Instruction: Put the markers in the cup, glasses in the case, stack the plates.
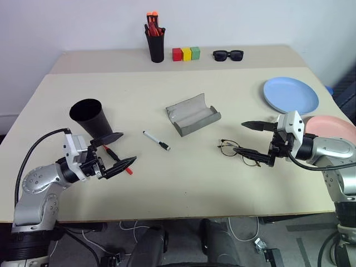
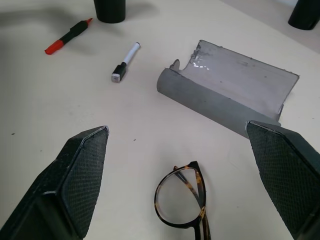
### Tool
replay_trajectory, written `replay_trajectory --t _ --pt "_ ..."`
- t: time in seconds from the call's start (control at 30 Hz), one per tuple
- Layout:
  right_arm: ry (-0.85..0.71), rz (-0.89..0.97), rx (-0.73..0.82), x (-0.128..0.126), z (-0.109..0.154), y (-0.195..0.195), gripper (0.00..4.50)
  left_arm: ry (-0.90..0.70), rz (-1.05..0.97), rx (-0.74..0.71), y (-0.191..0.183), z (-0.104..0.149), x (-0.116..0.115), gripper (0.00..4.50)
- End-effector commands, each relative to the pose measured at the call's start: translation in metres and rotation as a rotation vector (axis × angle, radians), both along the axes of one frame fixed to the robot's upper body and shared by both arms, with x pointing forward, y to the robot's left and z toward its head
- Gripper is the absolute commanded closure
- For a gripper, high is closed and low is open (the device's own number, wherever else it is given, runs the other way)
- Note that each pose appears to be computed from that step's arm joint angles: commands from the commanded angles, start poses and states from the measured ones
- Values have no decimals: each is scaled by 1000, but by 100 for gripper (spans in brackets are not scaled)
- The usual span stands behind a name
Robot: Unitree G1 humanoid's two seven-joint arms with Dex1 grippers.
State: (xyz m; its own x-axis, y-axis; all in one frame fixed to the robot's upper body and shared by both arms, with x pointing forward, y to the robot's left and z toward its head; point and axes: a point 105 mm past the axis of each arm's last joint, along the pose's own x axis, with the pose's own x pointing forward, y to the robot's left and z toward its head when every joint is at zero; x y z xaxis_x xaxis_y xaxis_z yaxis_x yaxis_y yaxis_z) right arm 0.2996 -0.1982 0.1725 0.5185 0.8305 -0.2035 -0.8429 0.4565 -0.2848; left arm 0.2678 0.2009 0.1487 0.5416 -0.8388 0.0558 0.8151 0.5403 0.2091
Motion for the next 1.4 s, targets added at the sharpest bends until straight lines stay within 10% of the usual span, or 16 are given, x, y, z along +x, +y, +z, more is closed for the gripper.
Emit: replay_trajectory --t 0.03,0.83,1.4 --pt "-57 14 5 -1 14 4 1 -50 11 24 0 8 1 0" --pt "-132 99 104 12 23 47 1 57 290 122 35 17 3 0" --pt "-142 188 149 10 16 79 1 437 957 -178 28 3 -8 0"
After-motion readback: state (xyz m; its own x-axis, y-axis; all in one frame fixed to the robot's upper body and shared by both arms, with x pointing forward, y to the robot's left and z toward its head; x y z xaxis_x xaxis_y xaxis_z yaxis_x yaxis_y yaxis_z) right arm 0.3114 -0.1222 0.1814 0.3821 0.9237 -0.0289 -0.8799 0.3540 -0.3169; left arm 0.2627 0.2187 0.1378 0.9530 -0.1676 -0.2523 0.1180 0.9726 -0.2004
